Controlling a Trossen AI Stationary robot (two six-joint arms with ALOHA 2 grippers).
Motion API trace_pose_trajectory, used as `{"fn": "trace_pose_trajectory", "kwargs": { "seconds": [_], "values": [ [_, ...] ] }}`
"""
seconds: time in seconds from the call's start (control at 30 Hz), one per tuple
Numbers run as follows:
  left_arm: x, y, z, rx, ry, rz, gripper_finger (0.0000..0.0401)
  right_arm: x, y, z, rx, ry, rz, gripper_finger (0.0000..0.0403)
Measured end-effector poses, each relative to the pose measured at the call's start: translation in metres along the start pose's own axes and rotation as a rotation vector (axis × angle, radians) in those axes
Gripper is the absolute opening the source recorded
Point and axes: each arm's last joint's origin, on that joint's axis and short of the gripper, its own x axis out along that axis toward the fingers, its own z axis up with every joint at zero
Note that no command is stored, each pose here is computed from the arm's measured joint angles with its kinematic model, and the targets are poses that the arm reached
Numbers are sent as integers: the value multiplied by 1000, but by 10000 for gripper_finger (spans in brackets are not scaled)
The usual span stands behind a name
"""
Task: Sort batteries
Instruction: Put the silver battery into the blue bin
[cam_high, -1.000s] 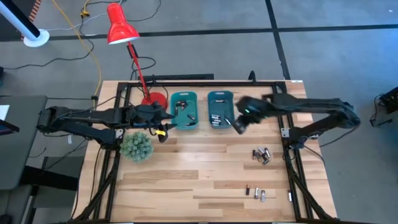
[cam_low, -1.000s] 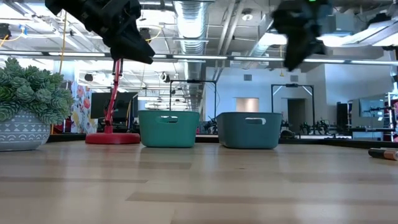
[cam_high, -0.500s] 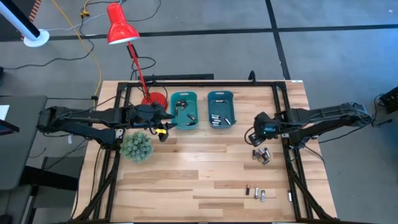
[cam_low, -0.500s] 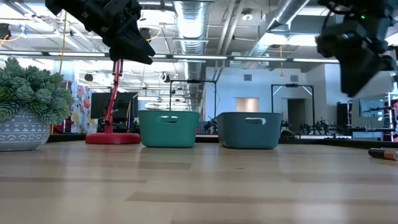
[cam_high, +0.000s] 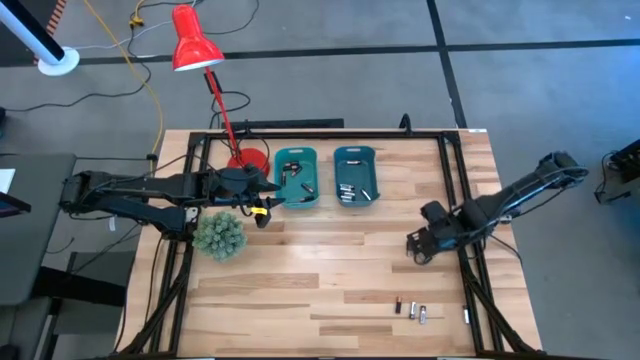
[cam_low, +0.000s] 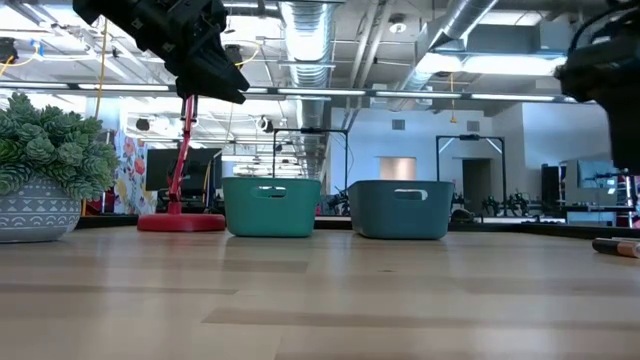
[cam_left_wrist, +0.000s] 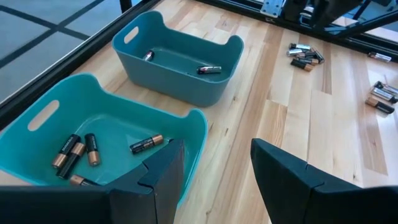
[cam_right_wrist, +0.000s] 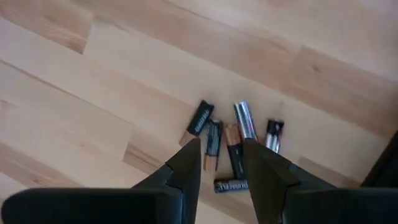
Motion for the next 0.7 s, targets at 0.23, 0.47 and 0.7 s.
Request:
{"fn": "trace_pose_trajectory", "kwargs": {
  "seconds": [0.23, 0.47, 0.7],
  "values": [
    [0, 0, 0, 0, 1, 0, 183, 6, -11, -7, 68, 0, -50, 129],
    [0, 0, 0, 1, 4, 1, 183, 8, -9, -3, 158, 3, -7, 119],
    [0, 0, 0, -21, 5, -2, 183, 9, -9, -5, 222, 6, -37, 119]
  ]
}}
